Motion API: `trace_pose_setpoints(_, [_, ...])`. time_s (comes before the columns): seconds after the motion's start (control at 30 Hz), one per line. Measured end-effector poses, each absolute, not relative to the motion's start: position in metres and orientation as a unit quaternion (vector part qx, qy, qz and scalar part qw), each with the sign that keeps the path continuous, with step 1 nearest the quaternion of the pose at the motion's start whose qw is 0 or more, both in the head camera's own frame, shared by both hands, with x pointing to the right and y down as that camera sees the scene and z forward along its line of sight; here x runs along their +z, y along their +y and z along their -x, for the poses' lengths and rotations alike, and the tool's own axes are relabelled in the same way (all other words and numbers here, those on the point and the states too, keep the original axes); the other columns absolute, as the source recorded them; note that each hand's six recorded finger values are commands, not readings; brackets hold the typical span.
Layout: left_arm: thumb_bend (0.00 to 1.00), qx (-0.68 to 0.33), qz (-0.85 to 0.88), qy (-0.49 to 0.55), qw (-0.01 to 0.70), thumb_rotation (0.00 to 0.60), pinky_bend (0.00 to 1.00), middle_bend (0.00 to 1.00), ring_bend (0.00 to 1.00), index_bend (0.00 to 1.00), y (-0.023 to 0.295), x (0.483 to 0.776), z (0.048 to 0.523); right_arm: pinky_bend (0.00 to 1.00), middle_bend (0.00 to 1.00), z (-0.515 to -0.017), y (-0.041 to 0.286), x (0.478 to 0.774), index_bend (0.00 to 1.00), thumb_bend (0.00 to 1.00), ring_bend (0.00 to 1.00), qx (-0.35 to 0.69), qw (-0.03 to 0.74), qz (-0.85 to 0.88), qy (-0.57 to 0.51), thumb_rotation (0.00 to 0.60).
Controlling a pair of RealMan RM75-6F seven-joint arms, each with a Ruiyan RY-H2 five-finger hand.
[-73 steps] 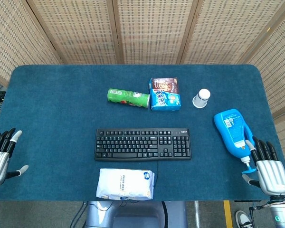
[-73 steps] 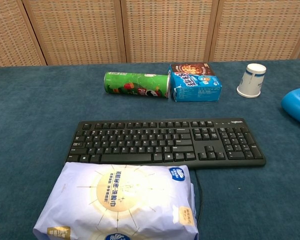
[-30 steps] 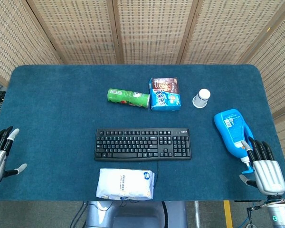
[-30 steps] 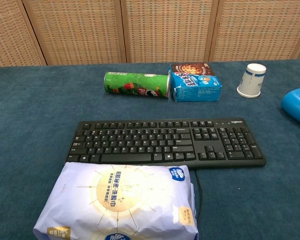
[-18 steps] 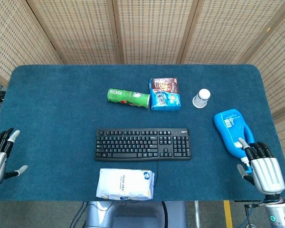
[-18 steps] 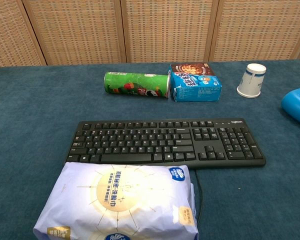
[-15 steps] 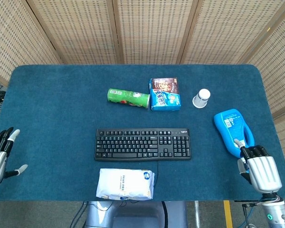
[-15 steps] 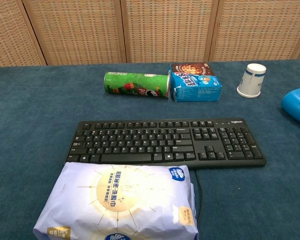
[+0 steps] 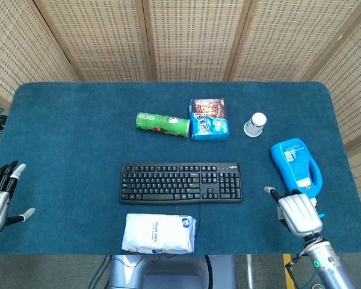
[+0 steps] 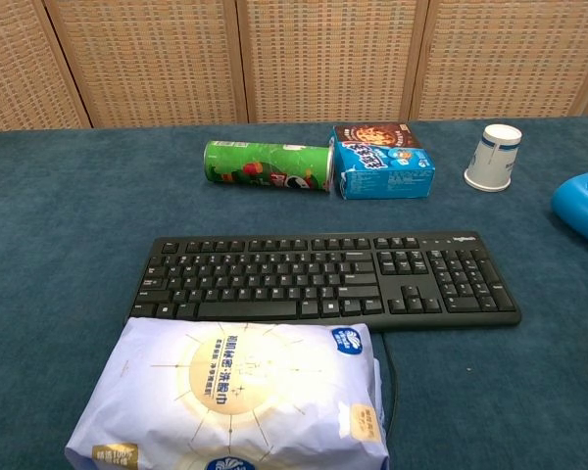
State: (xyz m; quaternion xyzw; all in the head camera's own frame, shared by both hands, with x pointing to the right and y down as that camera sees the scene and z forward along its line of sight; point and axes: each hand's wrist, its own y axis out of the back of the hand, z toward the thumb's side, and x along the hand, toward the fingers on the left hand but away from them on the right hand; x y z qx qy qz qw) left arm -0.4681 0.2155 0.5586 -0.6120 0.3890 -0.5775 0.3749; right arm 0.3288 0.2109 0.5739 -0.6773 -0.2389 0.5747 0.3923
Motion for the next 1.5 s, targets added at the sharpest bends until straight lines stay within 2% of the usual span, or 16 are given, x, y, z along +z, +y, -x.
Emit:
trace_pose_setpoints(0.53, [0.00, -0.581, 0.614, 0.384, 0.373, 0.600, 0.00, 0.00, 0.00, 0.00, 0.217, 0.563, 0.468, 0.42, 0.68, -0.298, 0.188, 0.599, 0.24, 0.97, 0.58, 0.599, 0.385, 0.685, -0.155, 0.600])
trace_pose_setpoints(1.03, [0.00, -0.578, 0.615, 0.385, 0.373, 0.600, 0.00, 0.00, 0.00, 0.00, 0.217, 0.562, 0.468, 0.42, 0.68, -0.252, 0.184, 0.626, 0.24, 0.98, 0.58, 0.593, 0.368, 0.705, -0.123, 0.600])
trace_pose_setpoints(1.5, [0.00, -0.579, 0.616, 0.379, 0.375, 0.600, 0.00, 0.00, 0.00, 0.00, 0.216, 0.565, 0.466, 0.42, 0.68, -0.251, 0.175, 0.645, 0.24, 0.98, 0.58, 0.609, 0.350, 0.700, -0.126, 0.600])
